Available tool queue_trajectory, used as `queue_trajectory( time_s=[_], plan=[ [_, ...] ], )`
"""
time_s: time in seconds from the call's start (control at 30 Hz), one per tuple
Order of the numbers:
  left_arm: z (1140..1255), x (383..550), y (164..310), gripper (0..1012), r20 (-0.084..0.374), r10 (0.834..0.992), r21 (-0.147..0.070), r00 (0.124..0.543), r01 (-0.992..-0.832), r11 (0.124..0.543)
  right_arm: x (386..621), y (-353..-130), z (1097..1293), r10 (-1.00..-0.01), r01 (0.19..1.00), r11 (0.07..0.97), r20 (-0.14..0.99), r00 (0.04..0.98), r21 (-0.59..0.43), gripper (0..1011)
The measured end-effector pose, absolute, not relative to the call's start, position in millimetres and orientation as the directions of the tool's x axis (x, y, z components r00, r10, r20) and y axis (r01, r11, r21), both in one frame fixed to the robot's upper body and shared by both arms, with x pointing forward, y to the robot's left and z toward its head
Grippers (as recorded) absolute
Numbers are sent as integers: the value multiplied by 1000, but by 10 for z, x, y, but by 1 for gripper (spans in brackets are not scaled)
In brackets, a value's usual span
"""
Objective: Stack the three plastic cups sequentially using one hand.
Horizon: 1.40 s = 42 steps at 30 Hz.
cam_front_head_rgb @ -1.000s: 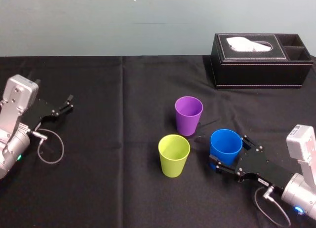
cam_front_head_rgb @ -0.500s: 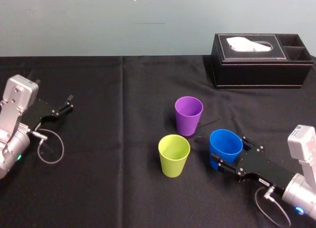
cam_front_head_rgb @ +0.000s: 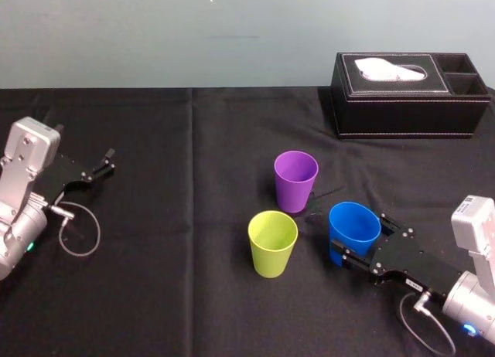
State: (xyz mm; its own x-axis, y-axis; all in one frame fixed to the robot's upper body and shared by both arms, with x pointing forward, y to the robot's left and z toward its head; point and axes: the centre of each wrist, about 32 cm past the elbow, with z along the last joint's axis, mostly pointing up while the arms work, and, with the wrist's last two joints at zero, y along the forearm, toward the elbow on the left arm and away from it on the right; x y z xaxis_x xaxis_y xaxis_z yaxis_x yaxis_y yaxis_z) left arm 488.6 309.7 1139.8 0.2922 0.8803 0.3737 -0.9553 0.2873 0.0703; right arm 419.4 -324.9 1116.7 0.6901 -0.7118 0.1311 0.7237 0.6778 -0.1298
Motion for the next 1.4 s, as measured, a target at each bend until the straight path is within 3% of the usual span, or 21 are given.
queue_trajectory(
  time_s=[0.2,0.4,0.63,0.73,1.1,1.4],
  plan=[
    [11398,4886,3097,1011,374,880,70,292,-955,287,4134,-3258,11235,-715,724,679,111,690,-122,724],
    [11397,4886,3097,1011,374,880,70,292,-955,287,4000,-3212,11590,-737,741,658,88,670,-134,724],
    [11398,4886,3097,1011,374,880,70,292,-955,287,4002,-3156,11936,-737,741,654,90,669,-150,724],
    [11398,4886,3097,1011,374,880,70,292,-955,287,4078,-3120,12091,-734,739,653,101,671,-166,724],
    [11398,4886,3097,1011,374,880,70,292,-955,287,4338,-2975,12351,-717,730,662,139,683,-172,724],
    [11398,4886,3096,1011,374,880,70,292,-955,287,4610,-2851,12389,-721,732,661,129,680,-163,724]
  ],
)
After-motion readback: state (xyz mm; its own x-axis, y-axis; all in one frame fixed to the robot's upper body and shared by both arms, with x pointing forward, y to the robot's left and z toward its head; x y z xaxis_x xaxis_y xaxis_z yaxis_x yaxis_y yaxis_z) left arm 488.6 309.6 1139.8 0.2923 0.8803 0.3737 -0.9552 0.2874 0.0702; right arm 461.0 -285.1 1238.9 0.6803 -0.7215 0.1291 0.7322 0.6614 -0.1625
